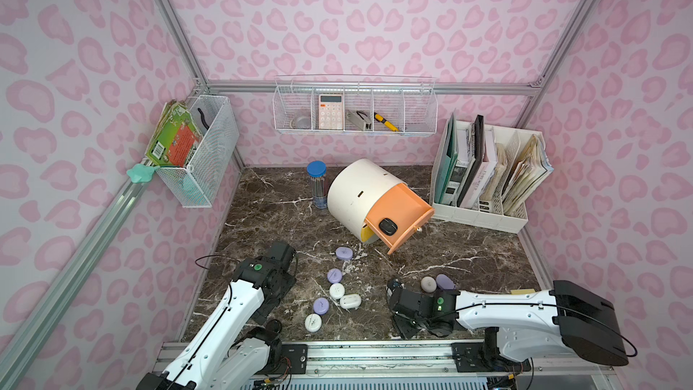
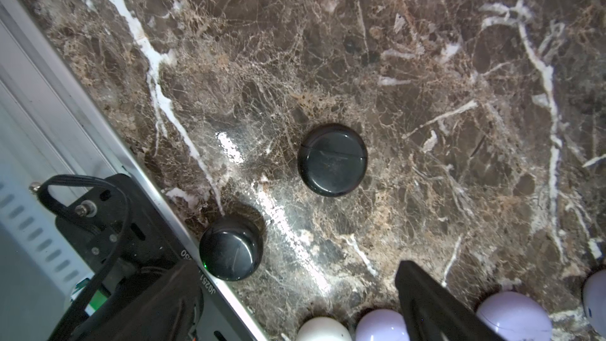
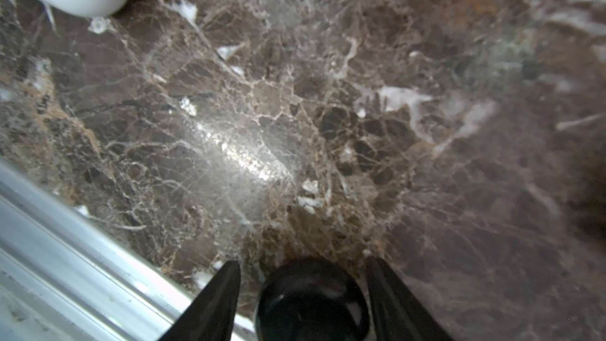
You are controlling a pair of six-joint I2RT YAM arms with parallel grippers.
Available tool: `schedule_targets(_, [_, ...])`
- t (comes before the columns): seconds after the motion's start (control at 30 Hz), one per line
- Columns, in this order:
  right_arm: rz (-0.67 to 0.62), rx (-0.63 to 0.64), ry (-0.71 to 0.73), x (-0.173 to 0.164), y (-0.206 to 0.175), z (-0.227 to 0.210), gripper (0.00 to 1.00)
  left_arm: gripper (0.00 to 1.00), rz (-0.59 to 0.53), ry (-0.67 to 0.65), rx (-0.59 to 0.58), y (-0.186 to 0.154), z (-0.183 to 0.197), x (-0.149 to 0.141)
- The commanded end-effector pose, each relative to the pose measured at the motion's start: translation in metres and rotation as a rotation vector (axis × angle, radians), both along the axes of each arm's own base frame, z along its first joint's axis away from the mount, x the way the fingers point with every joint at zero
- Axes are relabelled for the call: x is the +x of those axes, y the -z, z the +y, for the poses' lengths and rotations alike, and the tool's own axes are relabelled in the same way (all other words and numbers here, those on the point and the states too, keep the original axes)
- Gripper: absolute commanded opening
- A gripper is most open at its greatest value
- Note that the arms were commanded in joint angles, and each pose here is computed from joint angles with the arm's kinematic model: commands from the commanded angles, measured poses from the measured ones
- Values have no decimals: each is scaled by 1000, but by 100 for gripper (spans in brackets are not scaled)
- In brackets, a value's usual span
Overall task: Put the bluetooth earphones in the drawer according to color
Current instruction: Pick up the Bluetooth earphone from the center of the board.
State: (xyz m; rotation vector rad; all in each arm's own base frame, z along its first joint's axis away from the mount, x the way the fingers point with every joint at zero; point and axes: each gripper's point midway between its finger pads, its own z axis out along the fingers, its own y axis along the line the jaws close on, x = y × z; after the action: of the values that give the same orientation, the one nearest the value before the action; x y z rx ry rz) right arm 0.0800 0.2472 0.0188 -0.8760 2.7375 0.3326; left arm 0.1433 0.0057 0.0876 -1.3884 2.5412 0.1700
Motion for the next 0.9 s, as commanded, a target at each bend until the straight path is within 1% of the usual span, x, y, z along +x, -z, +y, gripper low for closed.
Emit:
schedule_targets(0.0, [48, -98, 7, -11, 3, -19, 65, 99, 5, 11, 13, -1, 2, -1])
schedule_targets(0.27, [59, -104, 13, -15, -1, -22, 64, 99, 6, 12, 12, 1, 2, -1])
schedule_targets(0.43, [65, -103, 14, -15, 11, -18, 61, 99, 7, 12, 9, 2, 2, 0])
schedule_targets(0.5, [68, -113, 9, -15, 16, -17, 56, 99, 4, 13, 7, 2, 1, 0])
schedule_targets(0.6, [68, -124, 4, -14, 17, -14, 43, 99, -1, 13, 8, 0, 1, 2])
schedule_targets(0.87, [-20, -111, 39, 4, -4, -10, 38, 99, -11, 13, 15, -2, 2, 5])
